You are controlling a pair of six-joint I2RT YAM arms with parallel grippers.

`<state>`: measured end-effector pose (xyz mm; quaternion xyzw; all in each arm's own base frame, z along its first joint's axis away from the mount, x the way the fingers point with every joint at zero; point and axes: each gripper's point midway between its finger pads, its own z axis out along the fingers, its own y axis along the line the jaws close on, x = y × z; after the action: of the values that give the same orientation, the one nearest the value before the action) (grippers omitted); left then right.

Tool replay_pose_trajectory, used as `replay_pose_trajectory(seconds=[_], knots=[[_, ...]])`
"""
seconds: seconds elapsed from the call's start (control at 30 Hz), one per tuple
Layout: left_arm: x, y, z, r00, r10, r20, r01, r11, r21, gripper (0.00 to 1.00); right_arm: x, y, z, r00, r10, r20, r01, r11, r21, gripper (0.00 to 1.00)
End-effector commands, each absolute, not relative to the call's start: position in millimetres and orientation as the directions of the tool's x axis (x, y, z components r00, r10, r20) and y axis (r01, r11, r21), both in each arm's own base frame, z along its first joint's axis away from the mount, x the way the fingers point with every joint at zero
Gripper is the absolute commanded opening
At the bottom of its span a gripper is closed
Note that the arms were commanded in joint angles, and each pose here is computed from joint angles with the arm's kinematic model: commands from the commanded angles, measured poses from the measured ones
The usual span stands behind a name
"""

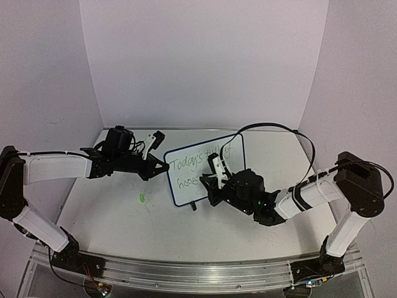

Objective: Write a sentence on the whiteboard

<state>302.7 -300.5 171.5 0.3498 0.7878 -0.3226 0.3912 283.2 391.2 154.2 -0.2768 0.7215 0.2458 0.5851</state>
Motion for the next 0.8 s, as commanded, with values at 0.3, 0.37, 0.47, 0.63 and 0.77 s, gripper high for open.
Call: replay_pose_trajectory(seconds=[0.3,0.37,0.47,0.63,0.77], knots=[[318.4,-286.7,169.7,-0.394,0.353,-0.849,0.79,0.602,-0.117,0.0,285.8,403.9,160.1,-0.162,-0.099,-0.982,-0.701,0.712,0.043,0.0],[318.2,-286.6,169.4,-0.395,0.353,-0.848,0.79,0.602,-0.118,0.0,286.3,402.7,159.8,-0.163,-0.098,-0.982,-0.696,0.717,0.044,0.0],[318.3,-286.8,169.4,-0.396,0.352,-0.848,0.79,0.602,-0.119,0.0,287.6,399.6,157.0,-0.165,-0.107,-0.98,-0.685,0.727,0.036,0.0],[317.9,-287.5,168.6,-0.398,0.353,-0.847,0.791,0.599,-0.122,0.0,289.6,398.7,151.9,-0.167,-0.126,-0.978,-0.677,0.735,0.021,0.0],[318.3,-287.4,167.0,-0.4,0.355,-0.845,0.79,0.601,-0.122,0.0,294.2,397.5,152.5,-0.166,-0.124,-0.978,-0.657,0.754,0.016,0.0]])
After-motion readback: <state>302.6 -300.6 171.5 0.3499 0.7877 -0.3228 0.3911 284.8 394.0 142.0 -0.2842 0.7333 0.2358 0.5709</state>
